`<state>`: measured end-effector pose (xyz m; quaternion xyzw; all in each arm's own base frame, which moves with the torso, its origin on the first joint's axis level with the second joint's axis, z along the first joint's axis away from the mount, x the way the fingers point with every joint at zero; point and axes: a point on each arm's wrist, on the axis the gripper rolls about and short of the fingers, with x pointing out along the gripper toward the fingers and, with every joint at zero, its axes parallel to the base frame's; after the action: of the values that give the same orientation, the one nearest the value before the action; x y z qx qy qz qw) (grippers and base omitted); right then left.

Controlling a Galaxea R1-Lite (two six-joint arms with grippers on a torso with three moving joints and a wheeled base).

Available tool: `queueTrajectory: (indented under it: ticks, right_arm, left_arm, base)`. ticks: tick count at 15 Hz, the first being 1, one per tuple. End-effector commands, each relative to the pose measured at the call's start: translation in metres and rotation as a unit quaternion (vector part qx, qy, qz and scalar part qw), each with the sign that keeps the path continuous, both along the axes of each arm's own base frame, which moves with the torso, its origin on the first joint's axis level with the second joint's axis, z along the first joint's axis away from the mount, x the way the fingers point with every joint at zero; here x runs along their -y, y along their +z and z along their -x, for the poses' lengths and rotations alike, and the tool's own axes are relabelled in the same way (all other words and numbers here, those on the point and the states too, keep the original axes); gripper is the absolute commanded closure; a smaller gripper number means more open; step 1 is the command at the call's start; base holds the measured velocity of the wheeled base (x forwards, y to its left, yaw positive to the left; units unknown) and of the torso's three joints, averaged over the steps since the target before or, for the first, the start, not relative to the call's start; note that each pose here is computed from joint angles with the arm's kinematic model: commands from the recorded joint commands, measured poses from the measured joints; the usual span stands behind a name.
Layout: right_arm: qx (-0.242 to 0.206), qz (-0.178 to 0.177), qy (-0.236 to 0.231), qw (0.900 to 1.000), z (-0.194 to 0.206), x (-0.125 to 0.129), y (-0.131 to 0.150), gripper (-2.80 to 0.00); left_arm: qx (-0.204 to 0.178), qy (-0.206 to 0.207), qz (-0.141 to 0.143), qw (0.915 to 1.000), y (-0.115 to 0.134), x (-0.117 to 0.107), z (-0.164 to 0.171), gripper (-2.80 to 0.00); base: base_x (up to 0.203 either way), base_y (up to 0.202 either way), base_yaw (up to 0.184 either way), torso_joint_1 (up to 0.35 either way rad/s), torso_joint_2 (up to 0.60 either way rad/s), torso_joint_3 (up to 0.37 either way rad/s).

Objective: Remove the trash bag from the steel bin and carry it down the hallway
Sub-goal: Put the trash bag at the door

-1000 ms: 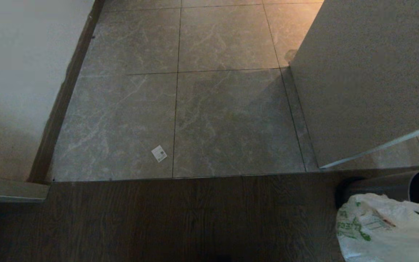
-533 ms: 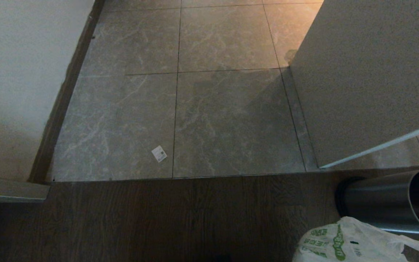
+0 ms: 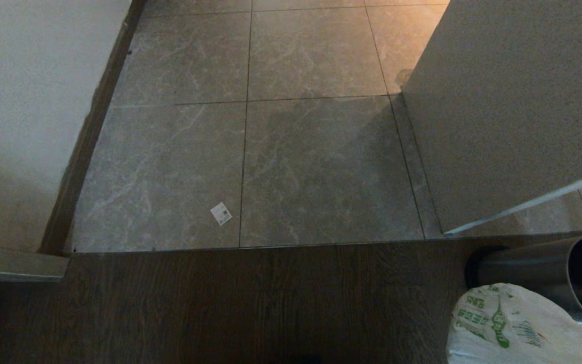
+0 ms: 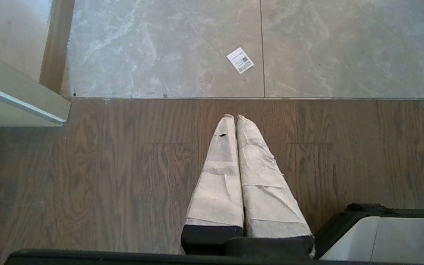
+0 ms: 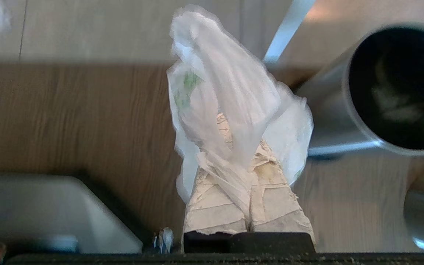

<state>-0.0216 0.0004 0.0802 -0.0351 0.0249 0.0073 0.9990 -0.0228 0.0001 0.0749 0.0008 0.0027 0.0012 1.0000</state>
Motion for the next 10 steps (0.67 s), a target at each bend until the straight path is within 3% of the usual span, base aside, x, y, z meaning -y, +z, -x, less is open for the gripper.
queueTrajectory:
  ticks: [1,10]
  right_arm:
    - [0.03,-0.003,-0.003,1.0,0.0013,0.0001,-0.0038,0.0]
    - [0.029,-0.02,-0.006,0.999,0.0012,0.0002,-0.004,0.0]
  left_arm:
    - [0.0,0.0,0.0,1.0,-0.0001,0.0,0.0,0.0]
    - [0.0,0.0,0.0,1.0,-0.0001,0.0,0.0,0.0]
  base:
    - [0.0,0.0,0.0,0.0,0.0,0.0]
    - [0.0,0.0,0.0,0.0,0.0,0.0]
